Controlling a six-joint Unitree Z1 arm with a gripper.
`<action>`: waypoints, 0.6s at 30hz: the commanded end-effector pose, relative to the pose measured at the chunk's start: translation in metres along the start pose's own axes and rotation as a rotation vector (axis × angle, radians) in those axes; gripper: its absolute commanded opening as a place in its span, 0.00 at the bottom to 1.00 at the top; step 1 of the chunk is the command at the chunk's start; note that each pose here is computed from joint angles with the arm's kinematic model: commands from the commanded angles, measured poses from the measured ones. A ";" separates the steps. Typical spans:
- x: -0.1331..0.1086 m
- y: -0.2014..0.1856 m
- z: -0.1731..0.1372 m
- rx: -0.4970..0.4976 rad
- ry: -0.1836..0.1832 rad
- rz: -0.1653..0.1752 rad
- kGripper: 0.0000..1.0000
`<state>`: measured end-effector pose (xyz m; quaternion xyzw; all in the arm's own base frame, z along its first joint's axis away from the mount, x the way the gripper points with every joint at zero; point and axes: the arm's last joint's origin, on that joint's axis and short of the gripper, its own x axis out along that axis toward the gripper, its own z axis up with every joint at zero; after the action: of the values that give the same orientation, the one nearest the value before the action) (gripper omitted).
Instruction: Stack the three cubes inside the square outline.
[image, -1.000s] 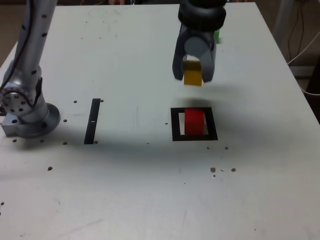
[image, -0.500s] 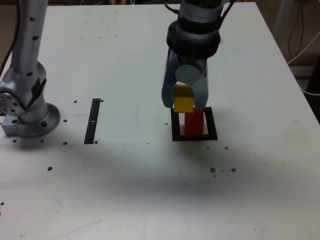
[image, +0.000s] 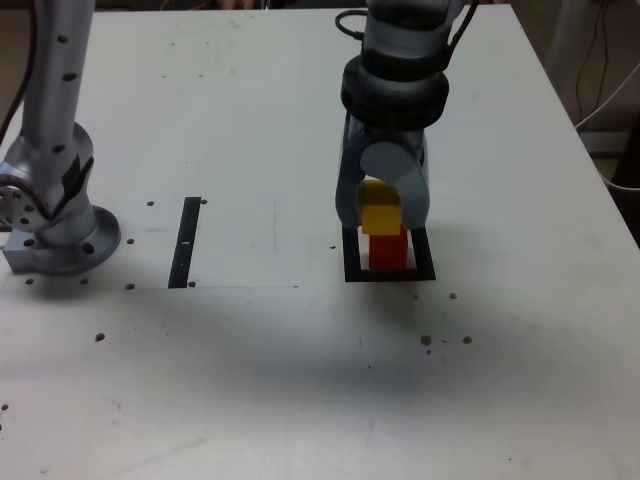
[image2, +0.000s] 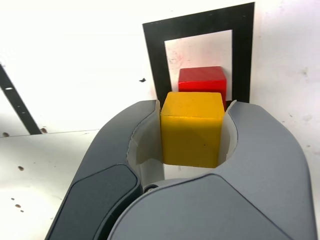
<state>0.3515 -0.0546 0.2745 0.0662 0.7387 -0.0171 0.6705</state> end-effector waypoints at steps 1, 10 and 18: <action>0.001 0.000 0.001 -0.002 -0.007 -0.002 0.20; 0.006 -0.001 0.002 -0.001 -0.008 -0.003 0.21; 0.009 -0.001 0.005 0.008 -0.018 -0.007 0.32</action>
<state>0.3545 -0.0552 0.2666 0.0652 0.7320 -0.0207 0.6778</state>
